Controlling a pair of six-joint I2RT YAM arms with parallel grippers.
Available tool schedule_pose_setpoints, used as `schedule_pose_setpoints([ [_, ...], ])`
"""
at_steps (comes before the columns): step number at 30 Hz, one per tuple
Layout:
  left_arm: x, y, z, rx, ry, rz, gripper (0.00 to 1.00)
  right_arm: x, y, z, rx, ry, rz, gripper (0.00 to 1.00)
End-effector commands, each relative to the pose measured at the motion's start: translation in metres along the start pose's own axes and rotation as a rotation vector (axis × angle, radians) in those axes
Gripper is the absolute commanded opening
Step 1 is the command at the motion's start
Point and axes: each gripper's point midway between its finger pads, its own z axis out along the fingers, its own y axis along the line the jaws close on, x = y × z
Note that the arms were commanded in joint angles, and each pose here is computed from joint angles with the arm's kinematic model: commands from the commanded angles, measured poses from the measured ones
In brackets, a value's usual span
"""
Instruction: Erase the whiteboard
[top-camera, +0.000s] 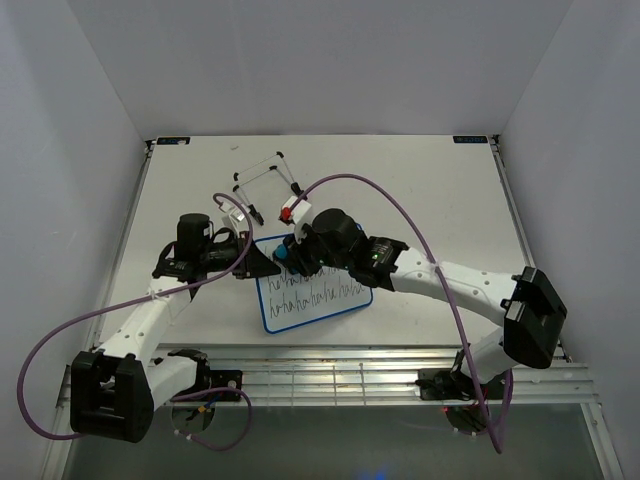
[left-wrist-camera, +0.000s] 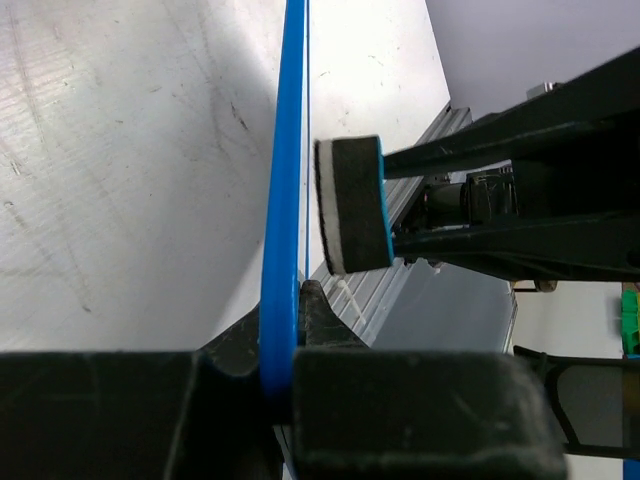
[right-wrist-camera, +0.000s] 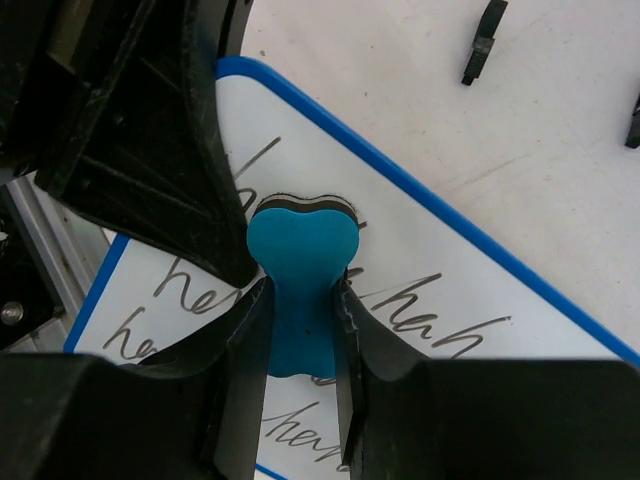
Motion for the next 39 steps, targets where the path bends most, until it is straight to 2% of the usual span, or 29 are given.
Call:
schedule_pose_setpoints([
  [1,-0.004,-0.018,-0.001,0.089,-0.002,0.057,0.00,-0.027,-0.007,0.006,0.046,-0.092,-0.031,0.25],
  [3,-0.004,-0.020,-0.001,0.093,-0.001,0.059,0.00,-0.028,-0.011,0.009,0.068,-0.109,-0.041,0.25],
  [12,-0.006,-0.028,-0.003,0.114,-0.004,0.067,0.00,0.012,-0.034,0.012,0.133,-0.032,-0.018,0.26],
  [25,-0.007,-0.036,-0.006,0.136,-0.008,0.080,0.00,0.099,-0.132,-0.025,0.320,0.079,0.132,0.26],
  [29,-0.006,-0.036,-0.006,0.135,-0.006,0.080,0.00,0.112,-0.149,-0.029,0.349,0.106,0.139,0.26],
  [32,-0.005,-0.035,-0.005,0.133,-0.004,0.076,0.00,0.104,-0.142,-0.026,0.291,0.088,0.140,0.26],
  [33,-0.005,-0.035,-0.004,0.132,-0.002,0.076,0.00,0.092,-0.126,-0.021,0.213,0.057,0.157,0.26],
  [34,-0.005,-0.035,-0.004,0.131,-0.002,0.076,0.00,0.092,-0.126,-0.021,0.212,0.057,0.157,0.26],
  [39,-0.005,-0.033,-0.003,0.126,-0.001,0.076,0.00,0.045,-0.069,-0.006,0.037,-0.030,0.140,0.26],
])
